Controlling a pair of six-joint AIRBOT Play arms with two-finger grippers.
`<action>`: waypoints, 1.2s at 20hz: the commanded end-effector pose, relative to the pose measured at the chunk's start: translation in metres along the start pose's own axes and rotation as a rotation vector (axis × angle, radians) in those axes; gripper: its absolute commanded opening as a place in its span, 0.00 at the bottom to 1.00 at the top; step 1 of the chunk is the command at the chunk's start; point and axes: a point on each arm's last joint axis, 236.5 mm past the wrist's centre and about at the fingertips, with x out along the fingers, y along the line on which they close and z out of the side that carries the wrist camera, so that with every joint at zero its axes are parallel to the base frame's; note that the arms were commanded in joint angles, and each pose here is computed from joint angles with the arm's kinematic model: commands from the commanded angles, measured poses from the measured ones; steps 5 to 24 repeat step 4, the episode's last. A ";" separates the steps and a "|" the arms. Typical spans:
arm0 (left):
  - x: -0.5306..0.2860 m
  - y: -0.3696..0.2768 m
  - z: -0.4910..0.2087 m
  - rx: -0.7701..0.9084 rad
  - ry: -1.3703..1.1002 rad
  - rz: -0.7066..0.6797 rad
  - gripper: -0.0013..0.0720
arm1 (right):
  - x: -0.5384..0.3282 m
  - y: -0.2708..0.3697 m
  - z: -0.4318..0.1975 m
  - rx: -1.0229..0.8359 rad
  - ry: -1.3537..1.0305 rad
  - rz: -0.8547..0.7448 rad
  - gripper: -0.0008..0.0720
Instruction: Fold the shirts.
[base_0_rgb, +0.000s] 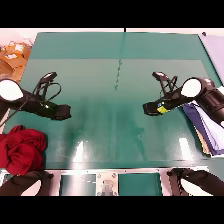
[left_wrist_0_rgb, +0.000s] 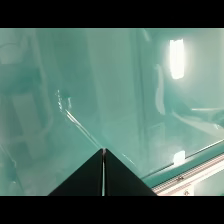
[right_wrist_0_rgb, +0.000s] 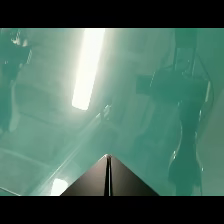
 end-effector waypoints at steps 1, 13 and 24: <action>0.004 0.003 -0.001 -0.011 -0.020 0.005 0.04 | 0.006 0.011 -0.004 -0.033 0.002 0.010 0.03; 0.004 0.003 -0.002 -0.012 -0.015 0.003 0.04 | 0.006 0.011 -0.005 -0.033 0.003 0.010 0.03; 0.004 0.003 -0.002 -0.012 -0.015 0.003 0.04 | 0.006 0.011 -0.005 -0.033 0.003 0.010 0.03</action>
